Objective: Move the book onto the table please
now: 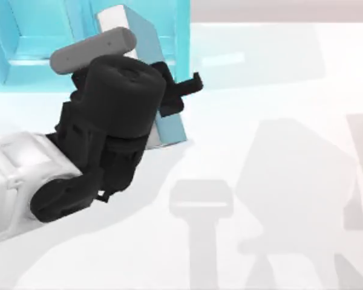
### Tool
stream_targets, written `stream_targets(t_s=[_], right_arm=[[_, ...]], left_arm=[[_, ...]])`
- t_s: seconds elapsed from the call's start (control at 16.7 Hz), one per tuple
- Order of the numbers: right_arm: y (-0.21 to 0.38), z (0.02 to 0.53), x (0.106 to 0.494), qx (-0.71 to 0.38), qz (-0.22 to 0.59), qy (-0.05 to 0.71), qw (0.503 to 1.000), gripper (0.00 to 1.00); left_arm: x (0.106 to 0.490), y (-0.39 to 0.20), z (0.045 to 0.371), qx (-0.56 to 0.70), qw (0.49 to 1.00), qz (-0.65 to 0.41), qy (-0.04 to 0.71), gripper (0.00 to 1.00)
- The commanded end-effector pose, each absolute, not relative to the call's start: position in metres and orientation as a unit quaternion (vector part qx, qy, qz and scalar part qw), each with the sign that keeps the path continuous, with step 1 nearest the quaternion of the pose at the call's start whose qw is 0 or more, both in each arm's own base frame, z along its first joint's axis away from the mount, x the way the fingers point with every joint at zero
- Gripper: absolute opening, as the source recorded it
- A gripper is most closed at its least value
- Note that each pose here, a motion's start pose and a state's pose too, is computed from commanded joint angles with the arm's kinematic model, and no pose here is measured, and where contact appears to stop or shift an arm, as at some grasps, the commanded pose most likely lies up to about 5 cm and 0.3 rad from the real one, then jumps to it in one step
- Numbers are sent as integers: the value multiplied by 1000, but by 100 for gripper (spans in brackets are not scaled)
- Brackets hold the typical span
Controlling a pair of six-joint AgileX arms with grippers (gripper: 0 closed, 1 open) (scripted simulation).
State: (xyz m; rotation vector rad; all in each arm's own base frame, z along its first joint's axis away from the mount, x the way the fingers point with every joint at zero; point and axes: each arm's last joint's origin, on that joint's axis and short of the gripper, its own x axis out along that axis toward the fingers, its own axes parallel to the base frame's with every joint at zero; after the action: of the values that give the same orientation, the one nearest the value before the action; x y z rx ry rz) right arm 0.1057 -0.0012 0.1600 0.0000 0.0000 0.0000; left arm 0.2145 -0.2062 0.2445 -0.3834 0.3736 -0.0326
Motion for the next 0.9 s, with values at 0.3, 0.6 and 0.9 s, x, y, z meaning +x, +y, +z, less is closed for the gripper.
stream_targets(t_s=[0.3, 0.6, 0.9], right_arm=[[-1, 160, 106, 0, 0, 0, 1000, 100], [-1, 160, 106, 0, 0, 0, 1000, 100], [-1, 160, 106, 0, 0, 0, 1000, 100]], left_arm=[[182, -236, 208, -282, 919, 52, 270, 0], [142, -259, 172, -354, 873, 157, 295, 0], [101, -274, 144, -414, 845, 239, 240, 0]])
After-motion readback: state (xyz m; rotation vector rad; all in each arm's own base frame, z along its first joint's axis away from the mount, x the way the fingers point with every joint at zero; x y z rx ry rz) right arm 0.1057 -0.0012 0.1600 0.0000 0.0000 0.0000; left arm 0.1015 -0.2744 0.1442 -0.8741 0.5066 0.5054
